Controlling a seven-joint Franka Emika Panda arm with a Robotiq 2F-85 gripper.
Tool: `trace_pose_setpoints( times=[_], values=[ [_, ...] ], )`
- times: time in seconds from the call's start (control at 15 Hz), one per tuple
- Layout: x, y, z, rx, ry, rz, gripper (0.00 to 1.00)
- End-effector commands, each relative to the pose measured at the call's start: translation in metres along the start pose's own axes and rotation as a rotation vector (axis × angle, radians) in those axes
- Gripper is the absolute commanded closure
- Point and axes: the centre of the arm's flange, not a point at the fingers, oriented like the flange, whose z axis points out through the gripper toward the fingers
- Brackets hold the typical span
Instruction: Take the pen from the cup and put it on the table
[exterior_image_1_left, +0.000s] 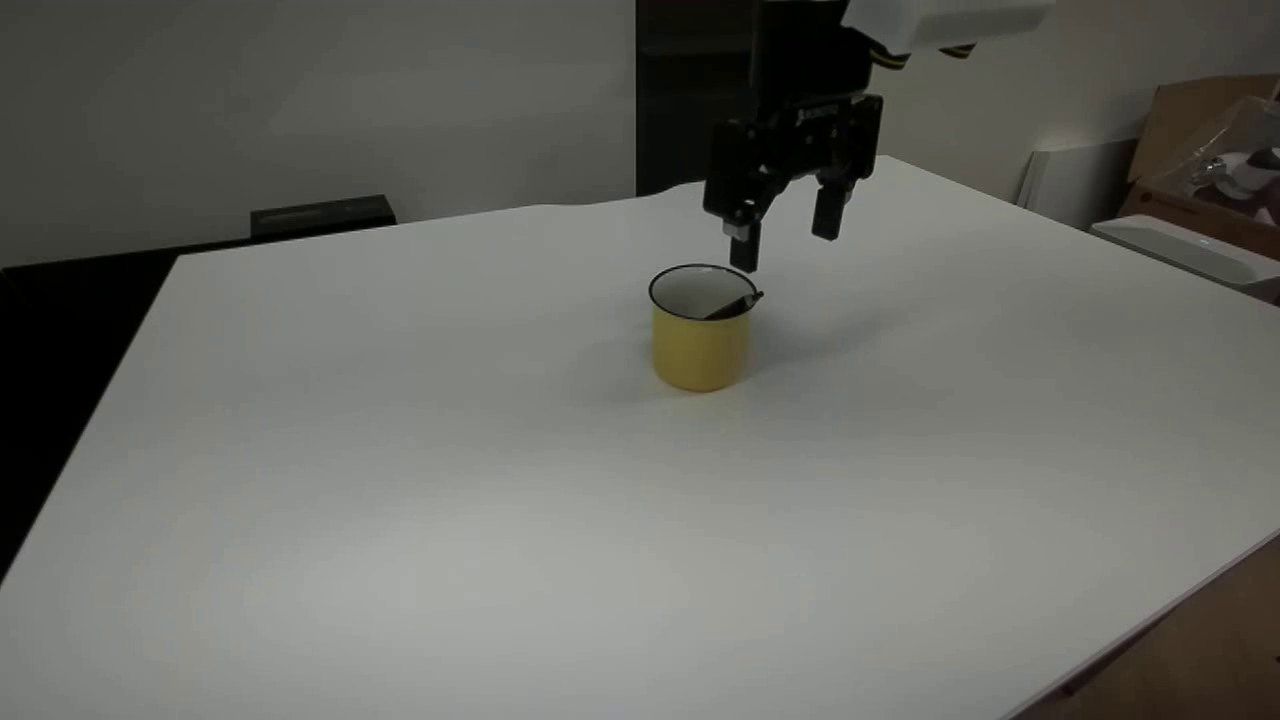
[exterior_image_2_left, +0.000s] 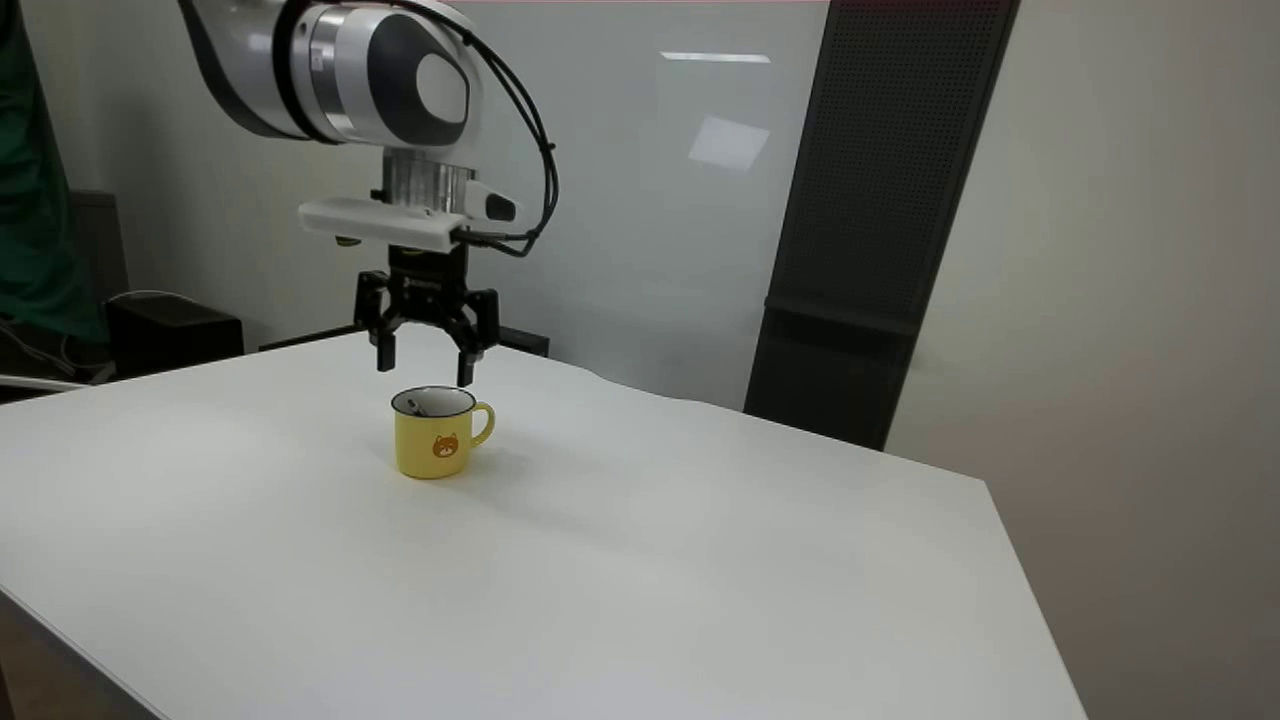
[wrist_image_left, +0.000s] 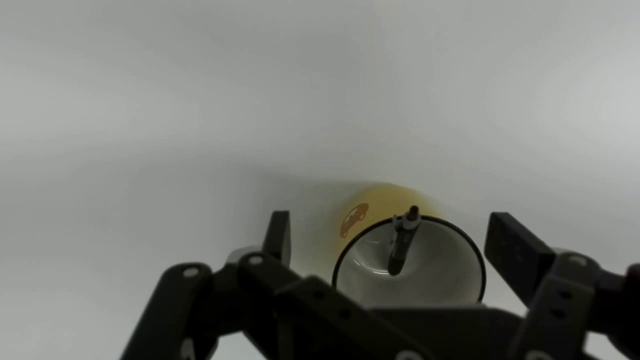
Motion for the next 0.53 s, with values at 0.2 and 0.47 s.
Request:
trace_pose_setpoints(
  times=[0.2, 0.47],
  values=[
    [0.005, -0.014, 0.023, -0.009, -0.017, -0.025, 0.0],
    [0.01, -0.016, 0.033, -0.017, -0.006, -0.031, 0.0]
  ],
)
